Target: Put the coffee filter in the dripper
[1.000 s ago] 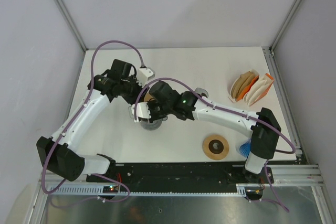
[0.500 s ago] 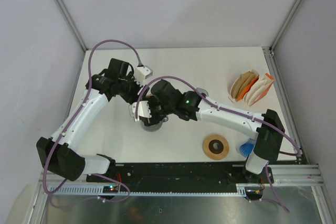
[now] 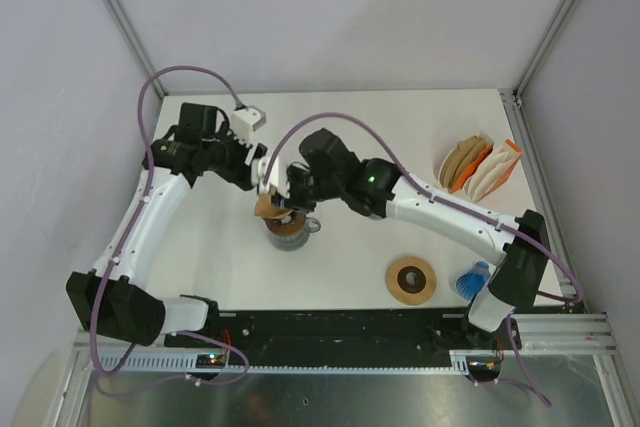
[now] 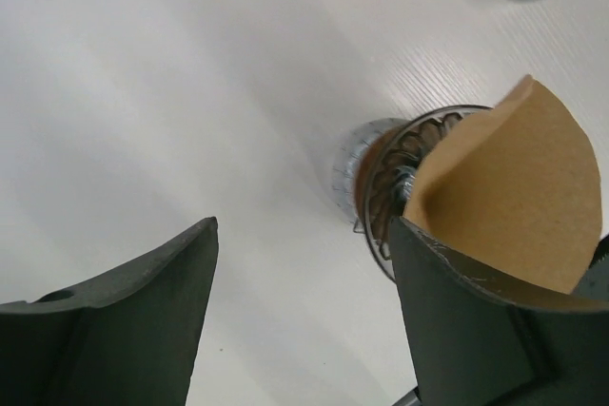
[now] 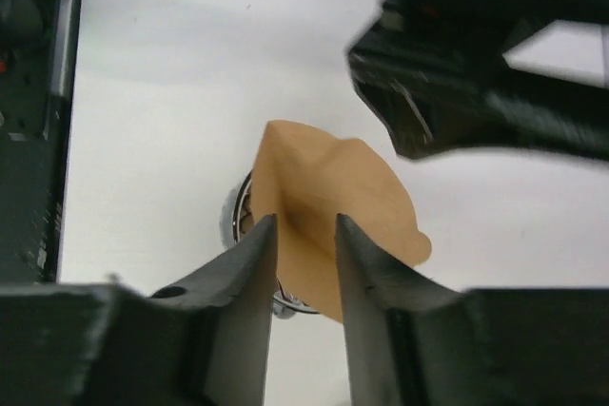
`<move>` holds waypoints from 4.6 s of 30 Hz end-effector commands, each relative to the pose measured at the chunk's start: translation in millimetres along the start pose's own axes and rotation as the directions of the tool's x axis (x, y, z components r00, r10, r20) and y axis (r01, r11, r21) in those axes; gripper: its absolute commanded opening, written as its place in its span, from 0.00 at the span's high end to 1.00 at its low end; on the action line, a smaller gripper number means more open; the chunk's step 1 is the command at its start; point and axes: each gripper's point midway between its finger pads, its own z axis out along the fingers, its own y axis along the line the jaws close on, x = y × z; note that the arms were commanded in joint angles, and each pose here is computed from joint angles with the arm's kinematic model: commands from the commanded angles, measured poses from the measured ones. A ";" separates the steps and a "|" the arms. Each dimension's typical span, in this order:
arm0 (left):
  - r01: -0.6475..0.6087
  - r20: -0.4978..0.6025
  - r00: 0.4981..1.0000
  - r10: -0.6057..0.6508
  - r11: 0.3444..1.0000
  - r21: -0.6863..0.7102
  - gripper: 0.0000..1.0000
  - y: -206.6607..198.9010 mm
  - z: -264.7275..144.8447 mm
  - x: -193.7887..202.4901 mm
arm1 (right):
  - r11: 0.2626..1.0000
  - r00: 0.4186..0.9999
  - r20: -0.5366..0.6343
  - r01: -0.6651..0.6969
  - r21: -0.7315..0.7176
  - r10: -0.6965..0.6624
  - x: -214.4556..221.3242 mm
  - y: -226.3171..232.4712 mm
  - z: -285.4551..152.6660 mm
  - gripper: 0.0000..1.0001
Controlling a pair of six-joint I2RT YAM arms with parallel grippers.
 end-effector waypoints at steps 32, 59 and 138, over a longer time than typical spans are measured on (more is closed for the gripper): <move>0.358 0.242 0.913 -0.327 0.928 -0.098 0.23 53.2 -31.6 4.9 | 0.910 0.818 -0.406 -0.401 0.106 0.408 111.6 1.2 89.5 1.00; 0.565 0.283 0.794 -0.538 0.825 -0.016 0.30 56.5 -34.7 16.8 | 0.884 0.818 -0.338 -0.423 0.198 0.466 110.6 -7.5 73.5 1.00; 0.684 0.137 0.683 -0.718 0.694 0.225 0.50 0.4 -8.6 34.8 | 0.713 0.863 0.033 -0.438 0.548 0.504 0.9 -78.4 -13.6 0.37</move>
